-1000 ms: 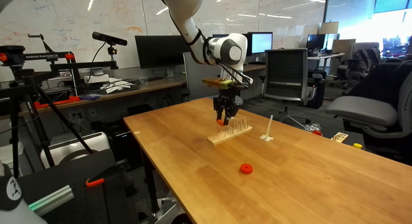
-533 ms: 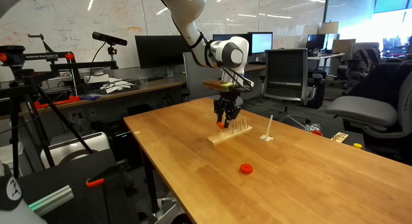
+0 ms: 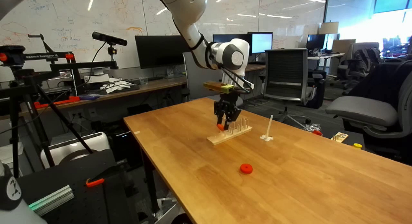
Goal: Put an orange disk on the wooden base
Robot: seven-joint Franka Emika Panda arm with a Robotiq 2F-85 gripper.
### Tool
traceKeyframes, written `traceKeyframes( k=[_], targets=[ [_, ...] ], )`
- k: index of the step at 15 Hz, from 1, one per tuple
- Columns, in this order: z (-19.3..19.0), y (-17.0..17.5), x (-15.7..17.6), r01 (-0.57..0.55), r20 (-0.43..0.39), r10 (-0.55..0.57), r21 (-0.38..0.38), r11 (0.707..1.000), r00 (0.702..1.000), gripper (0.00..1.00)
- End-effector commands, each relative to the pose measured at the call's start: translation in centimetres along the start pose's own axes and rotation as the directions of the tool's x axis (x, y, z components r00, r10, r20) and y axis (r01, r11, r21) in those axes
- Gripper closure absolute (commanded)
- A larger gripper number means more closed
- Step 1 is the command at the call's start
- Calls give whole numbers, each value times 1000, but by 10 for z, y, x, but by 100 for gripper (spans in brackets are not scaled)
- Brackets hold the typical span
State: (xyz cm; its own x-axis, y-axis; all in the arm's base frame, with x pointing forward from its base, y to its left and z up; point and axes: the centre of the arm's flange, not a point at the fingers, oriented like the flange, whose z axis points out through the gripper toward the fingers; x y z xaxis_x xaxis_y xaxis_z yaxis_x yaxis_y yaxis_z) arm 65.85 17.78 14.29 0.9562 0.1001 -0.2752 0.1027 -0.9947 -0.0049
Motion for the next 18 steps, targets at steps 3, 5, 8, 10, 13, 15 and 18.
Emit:
traceKeyframes(
  k=[3, 5, 8, 10, 13, 15, 18],
  targets=[
    [-2, 7, -3, -2, 6, 1, 18, 1000, 1000, 82],
    [-1, 9, -2, -9, 2, 8, 18, 1000, 1000, 82],
    [-2, 13, 0, -18, -3, 18, 17, 1000, 1000, 82],
    [-1, 14, 1, -22, -7, 22, 16, 1000, 1000, 82],
    [0, 12, 2, -24, -11, 25, 12, 1000, 1000, 82],
    [3, 10, 2, -24, -16, 25, 10, 1000, 1000, 82],
    [6, 8, 2, -23, -19, 23, 7, 1000, 1000, 82]
  ],
)
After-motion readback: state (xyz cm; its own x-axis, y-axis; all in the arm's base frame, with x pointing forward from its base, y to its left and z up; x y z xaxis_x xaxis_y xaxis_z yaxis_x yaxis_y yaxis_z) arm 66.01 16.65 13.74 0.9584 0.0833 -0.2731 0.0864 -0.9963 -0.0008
